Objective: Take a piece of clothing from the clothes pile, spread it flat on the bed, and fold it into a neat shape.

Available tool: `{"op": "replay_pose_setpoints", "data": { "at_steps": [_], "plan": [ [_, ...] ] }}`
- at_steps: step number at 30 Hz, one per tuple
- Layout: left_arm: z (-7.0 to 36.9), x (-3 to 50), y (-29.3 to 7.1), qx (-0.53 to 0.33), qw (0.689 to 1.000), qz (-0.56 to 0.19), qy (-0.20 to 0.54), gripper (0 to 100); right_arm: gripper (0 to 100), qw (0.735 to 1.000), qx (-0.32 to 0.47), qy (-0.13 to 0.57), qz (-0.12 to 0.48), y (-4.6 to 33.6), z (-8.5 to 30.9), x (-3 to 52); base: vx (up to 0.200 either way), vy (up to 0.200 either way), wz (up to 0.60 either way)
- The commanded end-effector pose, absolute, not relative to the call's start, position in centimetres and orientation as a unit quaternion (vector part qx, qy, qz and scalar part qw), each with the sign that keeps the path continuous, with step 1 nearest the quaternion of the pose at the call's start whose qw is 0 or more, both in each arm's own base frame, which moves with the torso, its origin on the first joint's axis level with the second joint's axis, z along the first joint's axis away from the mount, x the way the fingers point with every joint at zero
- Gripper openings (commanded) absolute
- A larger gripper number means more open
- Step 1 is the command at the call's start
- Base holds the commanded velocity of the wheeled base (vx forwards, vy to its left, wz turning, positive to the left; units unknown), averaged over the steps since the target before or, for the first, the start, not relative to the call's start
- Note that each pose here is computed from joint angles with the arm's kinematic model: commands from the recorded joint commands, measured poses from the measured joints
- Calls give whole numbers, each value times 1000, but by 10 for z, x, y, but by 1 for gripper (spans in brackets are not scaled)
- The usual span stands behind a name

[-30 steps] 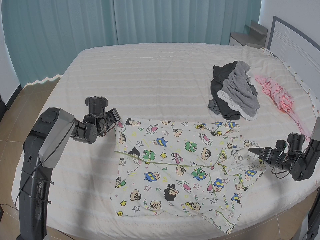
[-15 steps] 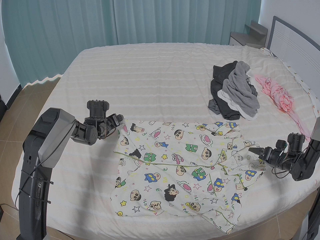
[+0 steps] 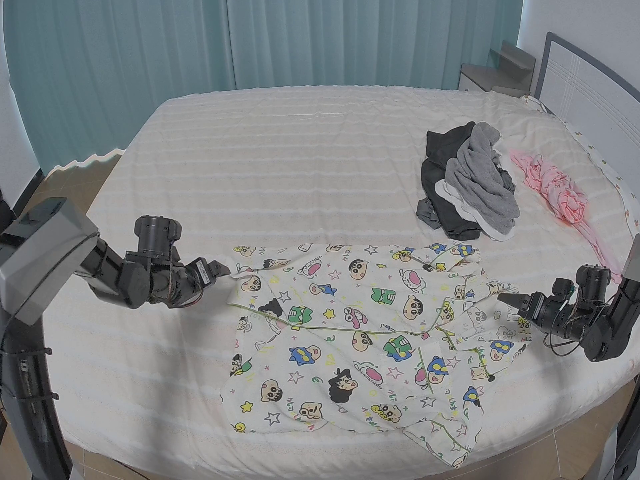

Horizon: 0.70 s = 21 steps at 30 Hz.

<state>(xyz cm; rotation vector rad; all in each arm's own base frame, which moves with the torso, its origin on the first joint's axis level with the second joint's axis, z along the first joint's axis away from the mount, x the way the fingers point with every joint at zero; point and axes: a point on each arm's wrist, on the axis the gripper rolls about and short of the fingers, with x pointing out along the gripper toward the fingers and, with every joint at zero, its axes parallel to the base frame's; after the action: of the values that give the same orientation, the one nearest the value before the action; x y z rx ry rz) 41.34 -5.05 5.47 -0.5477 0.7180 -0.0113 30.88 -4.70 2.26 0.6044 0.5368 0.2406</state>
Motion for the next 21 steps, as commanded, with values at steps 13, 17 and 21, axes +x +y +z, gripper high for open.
{"op": "replay_pose_setpoints", "data": {
  "at_steps": [13, 17, 21],
  "plan": [
    [100, 294, -61, -374, 858, -52, 348, 100, 100, 911, 295, 261, 120, -46, 22, 306, 0, 0, 0],
    [109, 270, -71, -427, 832, -55, 351, 100, 100, 911, 294, 261, 125, -43, 24, 306, 0, 0, 0],
    [113, 259, -71, -467, 814, -55, 342, 100, 100, 910, 294, 263, 127, -41, 24, 303, 0, 0, 0]
  ]
}}
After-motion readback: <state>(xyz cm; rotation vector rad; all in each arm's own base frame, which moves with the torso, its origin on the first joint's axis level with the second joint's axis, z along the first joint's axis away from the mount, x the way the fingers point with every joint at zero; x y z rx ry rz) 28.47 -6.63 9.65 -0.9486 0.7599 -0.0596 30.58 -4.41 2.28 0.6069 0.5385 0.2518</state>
